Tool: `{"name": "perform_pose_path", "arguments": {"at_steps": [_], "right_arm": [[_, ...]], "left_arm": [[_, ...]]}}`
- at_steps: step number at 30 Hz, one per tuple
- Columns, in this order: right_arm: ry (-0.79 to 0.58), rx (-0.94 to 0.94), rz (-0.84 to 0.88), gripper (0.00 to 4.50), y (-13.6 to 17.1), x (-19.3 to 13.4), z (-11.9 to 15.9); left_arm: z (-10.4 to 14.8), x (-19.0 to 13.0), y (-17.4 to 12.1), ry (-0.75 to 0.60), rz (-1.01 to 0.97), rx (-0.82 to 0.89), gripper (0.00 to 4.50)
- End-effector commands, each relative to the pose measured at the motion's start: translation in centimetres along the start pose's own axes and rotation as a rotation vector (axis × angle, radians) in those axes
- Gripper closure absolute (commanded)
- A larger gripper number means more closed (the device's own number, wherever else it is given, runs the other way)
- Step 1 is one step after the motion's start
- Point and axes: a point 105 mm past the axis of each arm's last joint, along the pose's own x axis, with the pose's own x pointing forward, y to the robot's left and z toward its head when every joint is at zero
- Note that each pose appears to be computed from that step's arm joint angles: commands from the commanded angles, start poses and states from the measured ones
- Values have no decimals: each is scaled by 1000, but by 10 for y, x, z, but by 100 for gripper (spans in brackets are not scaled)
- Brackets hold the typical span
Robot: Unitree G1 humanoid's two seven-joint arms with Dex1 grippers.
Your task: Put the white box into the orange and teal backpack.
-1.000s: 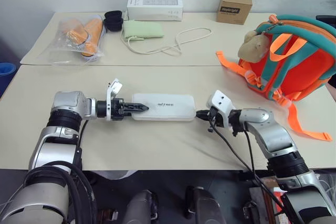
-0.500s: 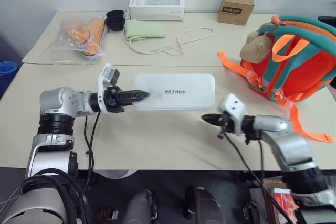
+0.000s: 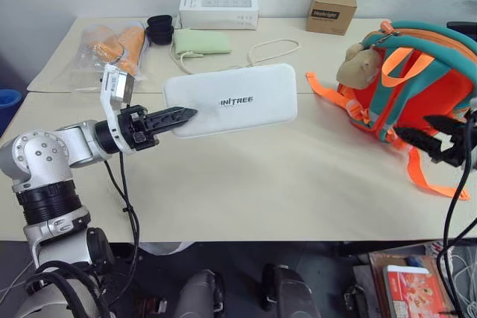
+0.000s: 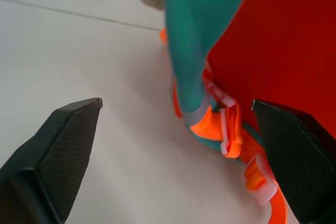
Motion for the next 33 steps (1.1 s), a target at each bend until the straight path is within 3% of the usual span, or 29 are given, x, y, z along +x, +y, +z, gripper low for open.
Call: {"name": "perform_pose_path", "arguments": {"at_steps": [1, 6, 10, 13, 24, 28, 31, 33], "right_arm": [[-54, -13, -80, 2, -13, 22, 7], [-121, 104, 57, 2, 12, 70, 14], [-157, 95, 45, 2, 19, 102, 21], [-189, 101, 45, 60, 19, 110, 25], [-213, 41, 233, 449, 47, 106, 35], [-167, -25, 500, 449, 95, 85, 41], [-141, -75, 626, 449, 122, 65, 44], [-114, -82, 685, 449, 135, 53, 44]], "left_arm": [[6, 5, -21, -18, -57, 96, 323], [4, 9, -19, -11, -27, 117, 323], [9, 8, -16, -26, -1, 131, 323], [11, 7, -15, -32, 21, 146, 323], [24, -5, -3, -104, 128, 184, 323], [37, -11, 6, -152, 190, 226, 323], [65, -16, 21, -256, 341, 387, 323], [72, -13, 16, -261, 327, 458, 323]]}}
